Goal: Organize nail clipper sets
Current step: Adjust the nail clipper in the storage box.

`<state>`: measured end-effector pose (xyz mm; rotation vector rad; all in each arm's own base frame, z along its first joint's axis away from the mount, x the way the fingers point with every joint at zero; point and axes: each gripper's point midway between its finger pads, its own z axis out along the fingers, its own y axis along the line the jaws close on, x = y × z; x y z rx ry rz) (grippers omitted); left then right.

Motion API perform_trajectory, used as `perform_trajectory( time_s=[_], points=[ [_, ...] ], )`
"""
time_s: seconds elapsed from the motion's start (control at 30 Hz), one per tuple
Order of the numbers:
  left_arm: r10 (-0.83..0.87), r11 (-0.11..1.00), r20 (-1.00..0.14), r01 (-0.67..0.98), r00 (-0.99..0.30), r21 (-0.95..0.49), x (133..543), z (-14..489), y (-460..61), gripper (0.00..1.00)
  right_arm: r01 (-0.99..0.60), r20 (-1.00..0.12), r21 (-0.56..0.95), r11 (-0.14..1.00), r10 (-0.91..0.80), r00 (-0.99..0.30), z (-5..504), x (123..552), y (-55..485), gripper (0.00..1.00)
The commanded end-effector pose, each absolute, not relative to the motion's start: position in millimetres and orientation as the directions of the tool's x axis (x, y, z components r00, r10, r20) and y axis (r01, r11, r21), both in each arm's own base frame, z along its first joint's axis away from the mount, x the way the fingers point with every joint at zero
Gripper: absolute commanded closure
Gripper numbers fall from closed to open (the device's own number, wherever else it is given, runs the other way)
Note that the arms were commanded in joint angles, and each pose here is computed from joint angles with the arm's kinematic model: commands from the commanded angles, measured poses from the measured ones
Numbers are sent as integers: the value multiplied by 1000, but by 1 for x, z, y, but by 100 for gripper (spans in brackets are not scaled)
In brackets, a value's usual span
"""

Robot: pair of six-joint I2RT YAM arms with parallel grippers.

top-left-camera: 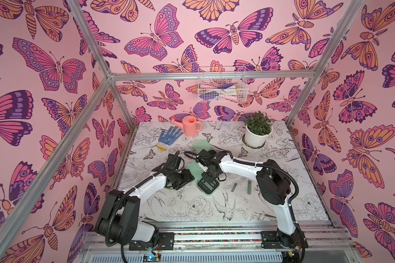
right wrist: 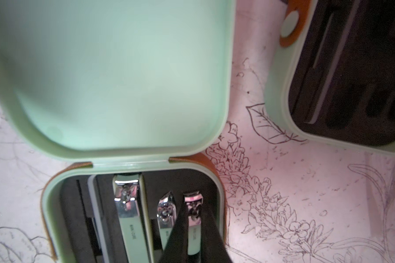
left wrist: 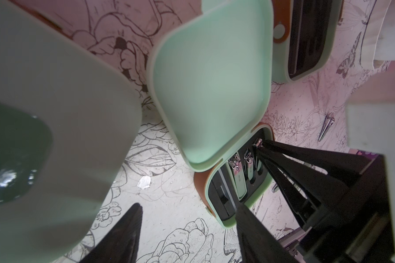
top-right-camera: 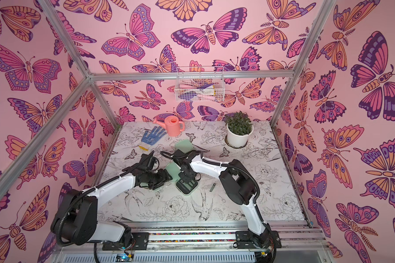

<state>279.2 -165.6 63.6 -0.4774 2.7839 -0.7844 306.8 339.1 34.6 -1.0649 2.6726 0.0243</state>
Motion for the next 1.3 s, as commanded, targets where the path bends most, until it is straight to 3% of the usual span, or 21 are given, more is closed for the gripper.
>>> perform_trajectory(
  time_s=[0.0, 0.9, 1.27],
  points=[
    [-356, 810, -94, -257, -930, -527, 274, 56, -165, 33, -679, -138, -84, 730, -683, -717, 4, 282, 327, 89],
    [-351, 811, -99, -250, -931, -529, 274, 57, -165, 33, -579, -150, -160, 799, -600, -786, -9, 257, 331, 92],
    [-350, 810, -115, -239, -930, -535, 277, 62, -166, 33, -576, -245, -189, 795, -606, -757, 35, 276, 339, 91]
  ],
)
